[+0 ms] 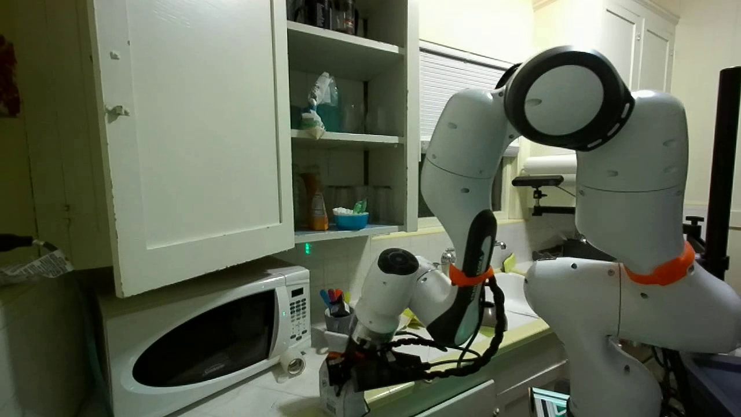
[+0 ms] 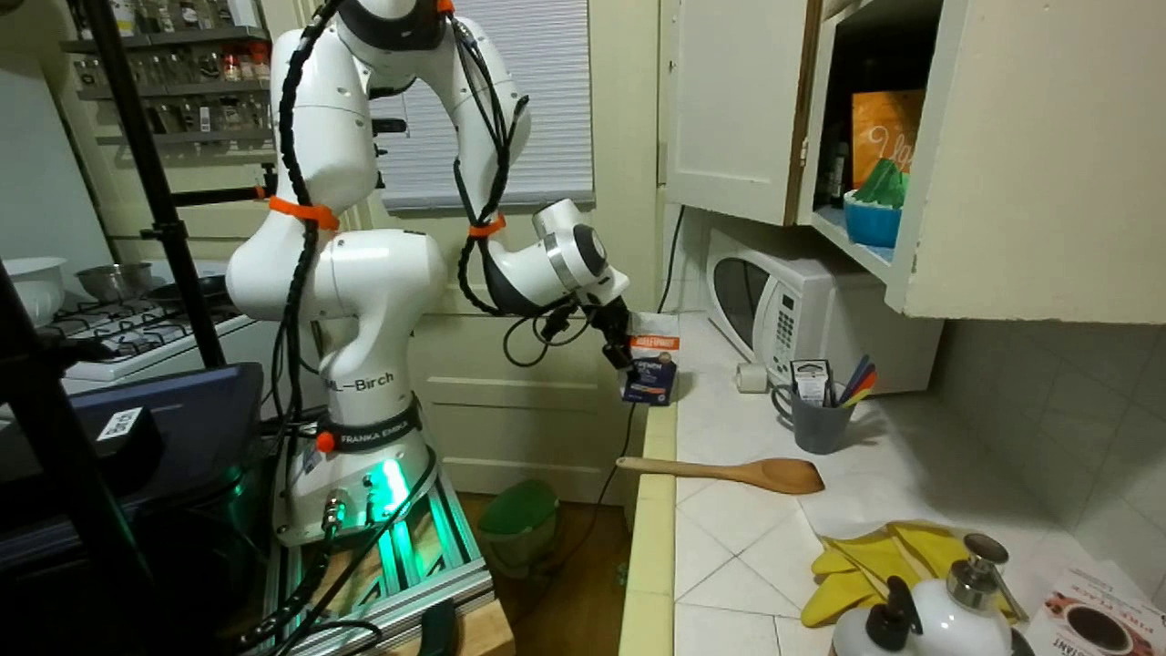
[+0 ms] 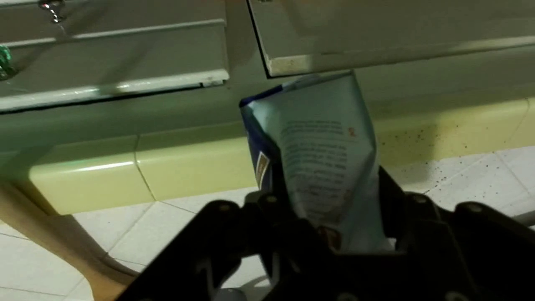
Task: Put the packet in the middle compartment of the top cabinet
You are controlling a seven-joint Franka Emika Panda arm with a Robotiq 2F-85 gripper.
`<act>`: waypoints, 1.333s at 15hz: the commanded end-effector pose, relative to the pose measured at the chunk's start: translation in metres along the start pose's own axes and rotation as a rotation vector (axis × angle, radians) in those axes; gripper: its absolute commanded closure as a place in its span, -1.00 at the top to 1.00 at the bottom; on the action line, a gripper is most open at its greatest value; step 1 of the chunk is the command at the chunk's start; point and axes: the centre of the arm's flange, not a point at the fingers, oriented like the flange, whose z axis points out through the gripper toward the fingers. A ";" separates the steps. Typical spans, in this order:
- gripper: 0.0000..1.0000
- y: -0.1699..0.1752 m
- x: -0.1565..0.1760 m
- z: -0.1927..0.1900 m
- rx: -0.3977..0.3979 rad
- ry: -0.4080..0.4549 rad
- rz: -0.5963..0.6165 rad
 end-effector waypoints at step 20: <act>-0.49 0.045 0.011 -0.053 0.083 0.028 -0.085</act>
